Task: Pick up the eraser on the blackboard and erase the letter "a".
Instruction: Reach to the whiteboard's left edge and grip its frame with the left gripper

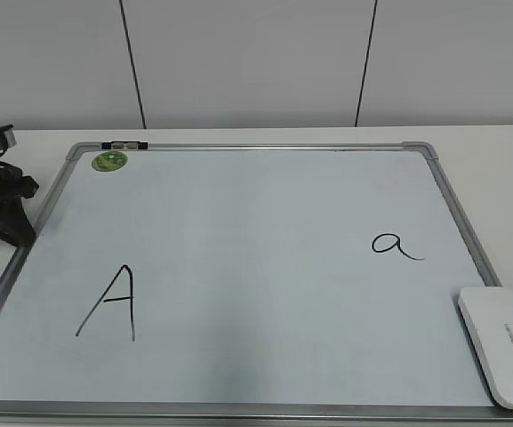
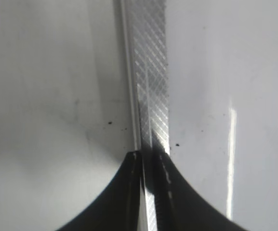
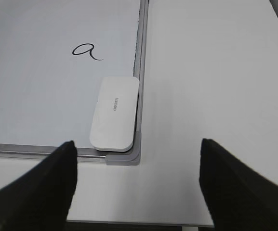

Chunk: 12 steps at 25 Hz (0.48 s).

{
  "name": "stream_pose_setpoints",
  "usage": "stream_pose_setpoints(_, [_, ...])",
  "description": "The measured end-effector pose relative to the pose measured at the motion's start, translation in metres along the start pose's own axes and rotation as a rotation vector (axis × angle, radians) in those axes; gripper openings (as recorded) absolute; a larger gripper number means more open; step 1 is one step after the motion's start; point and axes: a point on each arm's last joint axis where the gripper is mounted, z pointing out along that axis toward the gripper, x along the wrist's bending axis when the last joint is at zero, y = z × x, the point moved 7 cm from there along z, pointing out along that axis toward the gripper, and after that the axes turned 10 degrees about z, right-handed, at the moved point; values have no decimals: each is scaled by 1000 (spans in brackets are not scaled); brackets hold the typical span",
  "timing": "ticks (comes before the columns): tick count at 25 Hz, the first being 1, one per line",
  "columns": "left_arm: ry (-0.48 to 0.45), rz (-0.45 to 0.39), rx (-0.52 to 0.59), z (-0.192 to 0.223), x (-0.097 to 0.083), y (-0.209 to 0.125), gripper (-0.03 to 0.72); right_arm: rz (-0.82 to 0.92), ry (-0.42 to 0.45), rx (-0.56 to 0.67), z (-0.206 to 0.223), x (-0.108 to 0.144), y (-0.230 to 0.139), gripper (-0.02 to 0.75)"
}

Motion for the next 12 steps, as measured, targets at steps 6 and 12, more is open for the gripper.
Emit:
stream_pose_setpoints(6, [2, 1, 3, 0, 0, 0, 35, 24, 57, -33, -10, 11, 21, 587])
stream_pose_setpoints(12, [4, 2, 2, 0, 1, 0, 35, 20, 30, 96, 2, 18, 74, 549])
